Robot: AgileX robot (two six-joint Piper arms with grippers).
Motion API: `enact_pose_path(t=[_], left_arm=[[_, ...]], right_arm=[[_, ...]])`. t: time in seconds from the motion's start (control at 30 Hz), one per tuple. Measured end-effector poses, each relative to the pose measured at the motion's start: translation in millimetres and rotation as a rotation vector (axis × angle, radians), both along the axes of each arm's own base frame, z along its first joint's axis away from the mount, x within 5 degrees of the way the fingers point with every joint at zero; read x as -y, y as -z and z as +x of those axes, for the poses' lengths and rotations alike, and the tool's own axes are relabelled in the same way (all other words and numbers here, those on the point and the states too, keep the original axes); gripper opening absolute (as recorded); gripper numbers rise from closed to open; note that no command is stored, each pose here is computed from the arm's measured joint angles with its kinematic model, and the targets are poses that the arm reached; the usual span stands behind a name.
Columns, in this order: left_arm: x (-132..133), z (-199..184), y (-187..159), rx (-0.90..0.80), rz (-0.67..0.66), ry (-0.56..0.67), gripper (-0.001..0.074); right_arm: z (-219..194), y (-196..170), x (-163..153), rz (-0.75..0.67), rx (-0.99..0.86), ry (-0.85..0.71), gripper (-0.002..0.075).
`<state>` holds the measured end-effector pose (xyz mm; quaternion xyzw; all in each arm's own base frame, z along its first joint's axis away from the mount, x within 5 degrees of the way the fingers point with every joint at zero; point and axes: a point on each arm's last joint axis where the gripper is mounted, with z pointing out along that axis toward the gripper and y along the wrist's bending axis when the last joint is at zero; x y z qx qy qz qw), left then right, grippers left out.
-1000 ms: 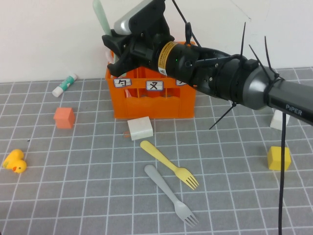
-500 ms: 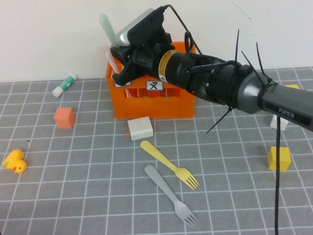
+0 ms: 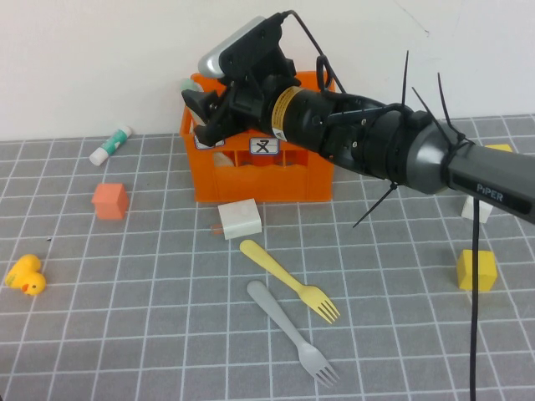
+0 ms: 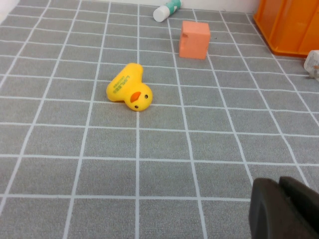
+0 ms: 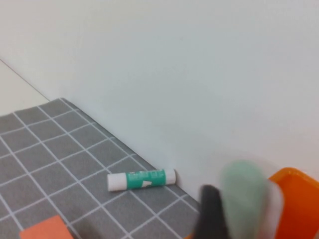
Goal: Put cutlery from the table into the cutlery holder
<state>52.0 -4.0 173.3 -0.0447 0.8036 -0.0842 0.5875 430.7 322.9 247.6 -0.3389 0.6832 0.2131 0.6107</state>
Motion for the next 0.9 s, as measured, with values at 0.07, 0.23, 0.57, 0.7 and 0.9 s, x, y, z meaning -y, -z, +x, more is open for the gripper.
enact_pose_path(t=[0.07,0.23,0.57,0.7,0.9], left_arm=[[0.0,0.0,0.0,0.000,0.000,0.000,-0.0001],[0.0,0.0,0.0,0.000,0.000,0.000,-0.0001],[0.0,0.0,0.0,0.000,0.000,0.000,-0.0001],[0.0,0.0,0.0,0.000,0.000,0.000,-0.0001],[0.0,0.0,0.0,0.000,0.000,0.000,-0.0001]], right_arm=[[-1.1,-6.9,2.0,-0.015,0.014,0.007,0.0503],[-15.0,-72.5,24.6,-0.138,0.164,0.097,0.0466],[-109.3,-234.3,131.9,-0.222,0.375,0.506,0.0020],[-155.6,-239.6,167.5,-0.256,0.374,0.523,0.0004],[-217.4,-183.6,210.8,-0.305,0.241,0.491,-0.0001]])
